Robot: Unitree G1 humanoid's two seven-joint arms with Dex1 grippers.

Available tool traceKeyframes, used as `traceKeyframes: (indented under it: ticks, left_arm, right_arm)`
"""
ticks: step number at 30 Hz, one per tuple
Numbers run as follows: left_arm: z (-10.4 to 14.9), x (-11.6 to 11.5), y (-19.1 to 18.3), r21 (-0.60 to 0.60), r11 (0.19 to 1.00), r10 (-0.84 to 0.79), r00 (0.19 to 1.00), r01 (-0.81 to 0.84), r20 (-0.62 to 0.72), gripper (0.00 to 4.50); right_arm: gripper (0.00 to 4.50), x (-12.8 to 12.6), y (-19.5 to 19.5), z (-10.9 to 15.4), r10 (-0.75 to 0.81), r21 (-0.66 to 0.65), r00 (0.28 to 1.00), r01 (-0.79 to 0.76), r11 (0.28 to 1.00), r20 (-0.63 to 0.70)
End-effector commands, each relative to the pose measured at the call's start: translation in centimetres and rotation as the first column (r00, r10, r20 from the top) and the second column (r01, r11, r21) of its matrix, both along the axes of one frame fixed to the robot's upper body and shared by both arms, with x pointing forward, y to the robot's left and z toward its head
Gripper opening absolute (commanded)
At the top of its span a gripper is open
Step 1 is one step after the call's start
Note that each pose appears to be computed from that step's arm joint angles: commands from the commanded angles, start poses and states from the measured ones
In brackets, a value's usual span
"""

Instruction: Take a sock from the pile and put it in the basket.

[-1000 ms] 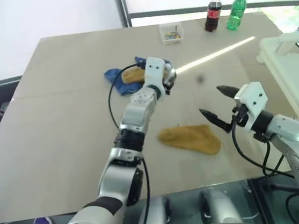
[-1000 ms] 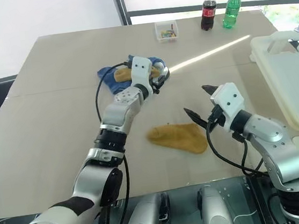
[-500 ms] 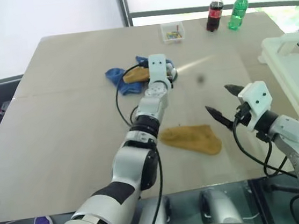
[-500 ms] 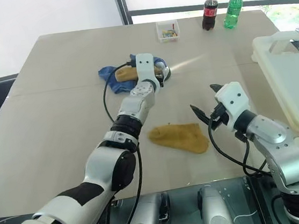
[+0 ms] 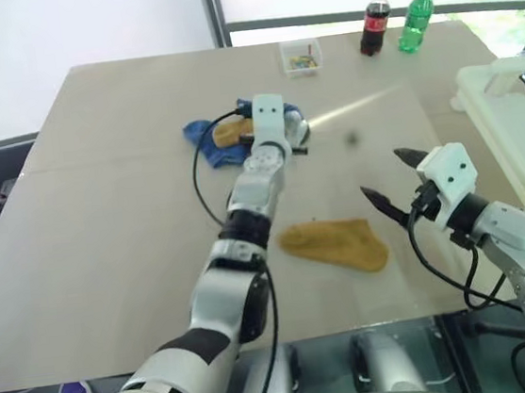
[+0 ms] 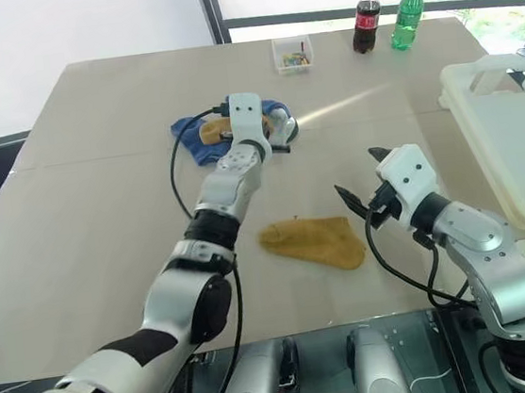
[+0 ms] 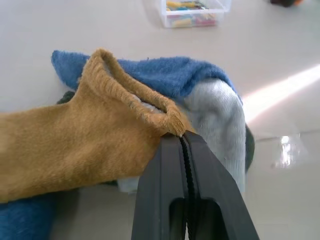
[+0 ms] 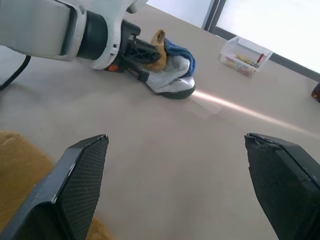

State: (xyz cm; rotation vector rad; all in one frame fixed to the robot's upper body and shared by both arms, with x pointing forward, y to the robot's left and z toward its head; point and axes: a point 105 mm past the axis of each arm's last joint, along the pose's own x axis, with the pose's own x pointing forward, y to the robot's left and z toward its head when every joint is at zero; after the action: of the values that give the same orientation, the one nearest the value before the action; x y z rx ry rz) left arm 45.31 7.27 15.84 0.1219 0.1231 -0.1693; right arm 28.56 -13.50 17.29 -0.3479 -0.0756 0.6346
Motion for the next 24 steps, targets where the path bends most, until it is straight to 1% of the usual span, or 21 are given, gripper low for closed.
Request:
traceKeyframes:
  ticks: [1, 5, 14, 21, 24]
  left_arm:
    - [1.6, -1.2, 1.1, 0.067, 0.994, -0.092, 0.995, 0.090, 0.035, 0.04]
    - [1.4, -3.0, 3.2, 0.153, 0.974, -0.175, 0.984, 0.170, 0.024, 0.04]
    - [2.0, -7.4, 4.9, 0.209, 0.901, -0.392, 0.920, 0.381, 0.009, 0.04]
    - [2.0, -11.0, 5.5, 0.171, 0.855, -0.486, 0.872, 0.489, -0.060, 0.04]
    - [1.9, -12.8, 5.4, 0.142, 0.825, -0.536, 0.837, 0.547, -0.113, 0.04]
  right_arm:
    - [4.50, -0.4, 0.4, 1.1, 0.028, 0.001, 0.999, -0.028, 1.000, 0.039]
    - [4.50, -0.3, 0.6, 0.9, 0.048, 0.002, 0.999, -0.048, 0.999, 0.026]
    - [4.50, -0.3, 1.2, 0.7, 0.087, 0.008, 0.996, -0.087, 0.996, 0.008]
    - [4.50, -0.6, 1.7, 0.5, 0.119, 0.017, 0.993, -0.119, 0.993, -0.007]
    - [4.50, -0.5, 1.9, 0.3, 0.124, 0.021, 0.992, -0.124, 0.992, -0.013]
